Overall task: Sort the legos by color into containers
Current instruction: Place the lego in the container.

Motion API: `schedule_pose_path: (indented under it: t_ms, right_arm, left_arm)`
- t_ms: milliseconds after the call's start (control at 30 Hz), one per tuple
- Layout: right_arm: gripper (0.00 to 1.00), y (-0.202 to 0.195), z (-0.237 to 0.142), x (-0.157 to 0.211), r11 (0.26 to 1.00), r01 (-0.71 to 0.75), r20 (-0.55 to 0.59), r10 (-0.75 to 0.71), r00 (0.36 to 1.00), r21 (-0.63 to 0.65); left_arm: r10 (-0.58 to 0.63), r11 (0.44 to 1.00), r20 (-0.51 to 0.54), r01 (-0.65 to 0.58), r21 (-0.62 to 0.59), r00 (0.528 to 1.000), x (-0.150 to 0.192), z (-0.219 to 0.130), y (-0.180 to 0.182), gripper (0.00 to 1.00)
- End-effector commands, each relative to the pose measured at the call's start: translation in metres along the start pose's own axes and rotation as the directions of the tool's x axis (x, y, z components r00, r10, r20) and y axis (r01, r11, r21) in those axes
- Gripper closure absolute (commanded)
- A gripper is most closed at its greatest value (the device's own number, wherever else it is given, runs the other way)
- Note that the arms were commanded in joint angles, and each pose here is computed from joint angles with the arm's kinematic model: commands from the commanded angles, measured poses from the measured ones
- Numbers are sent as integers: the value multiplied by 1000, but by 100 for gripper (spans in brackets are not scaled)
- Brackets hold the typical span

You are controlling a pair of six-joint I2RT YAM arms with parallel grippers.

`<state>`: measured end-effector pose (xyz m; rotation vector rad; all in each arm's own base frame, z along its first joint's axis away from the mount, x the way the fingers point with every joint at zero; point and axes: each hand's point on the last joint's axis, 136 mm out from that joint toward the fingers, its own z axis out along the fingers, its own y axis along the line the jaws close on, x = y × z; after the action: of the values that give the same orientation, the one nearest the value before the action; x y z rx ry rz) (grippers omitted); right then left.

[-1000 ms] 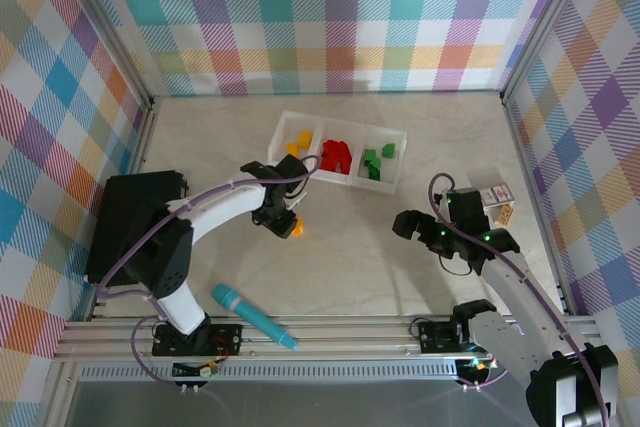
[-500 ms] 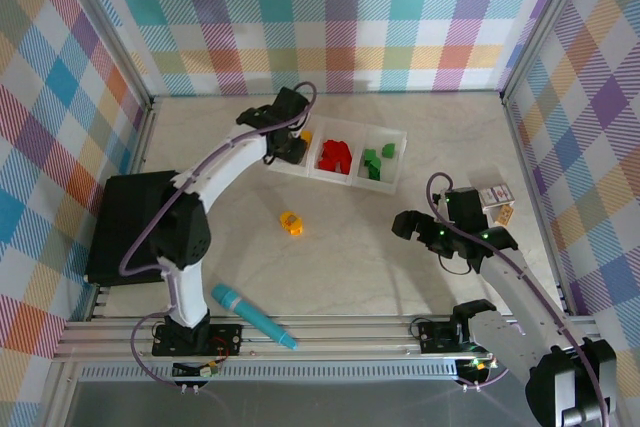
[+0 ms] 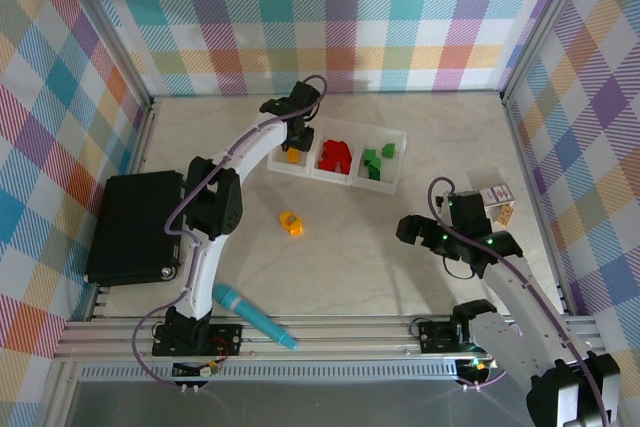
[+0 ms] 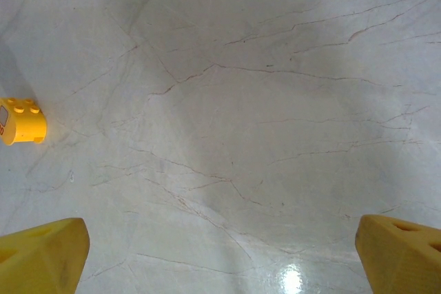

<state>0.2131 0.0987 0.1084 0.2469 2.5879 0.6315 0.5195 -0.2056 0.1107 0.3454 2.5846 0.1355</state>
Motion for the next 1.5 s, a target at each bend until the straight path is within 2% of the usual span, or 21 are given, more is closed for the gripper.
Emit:
schedule_pose_path:
  t_ms: [0,267,533,733,867,1067,1233,1300,1400,1433,1467]
  right_arm:
    - [1,0,-2,-5,1000,22,8,-22,1000,10]
    - [1,0,1,-6,1000,16,-4,-16,1000,14]
    - [1,-1,-6,-3,1000,9,2,-9,1000,22]
    - [1,2,-11,-4,1000,-6,7,6,1000,15]
    - [1,5,-10,-3,1000,-23,1,23,1000,-6]
    - [1,10,-10,-5,999,-38,5,38,999,-32]
    - [1,12,-7,-6,999,-41,-5,41,999,-36]
    - [1,11,-6,-7,999,-42,-7,42,999,-33]
    - [1,10,-2,-7,998,-48,-9,48,999,-32]
    - [1,10,0,-6,998,-51,-12,51,999,-35]
    - [1,10,2,-6,998,-56,-14,56,998,-40]
  left_arm:
    - [-87,996,35,87,9,996,-15,-2,15,58]
    - [-91,995,3,90,42,996,-8,11,12,40]
    - [-101,992,12,100,78,995,-12,8,6,38]
    - [-134,981,64,123,148,989,-19,-24,3,37]
    - [-145,970,86,124,210,986,-10,-52,0,36]
    - [-130,952,95,97,291,987,38,-87,-12,38]
    - [-126,948,158,72,308,979,81,-114,-24,34]
    - [-179,937,143,125,326,973,99,-119,-27,31]
    - [-277,900,48,242,362,960,131,-120,-35,28]
    - [-299,897,13,276,344,954,142,-119,-36,17]
    - [-317,897,-24,308,317,948,154,-118,-38,0]
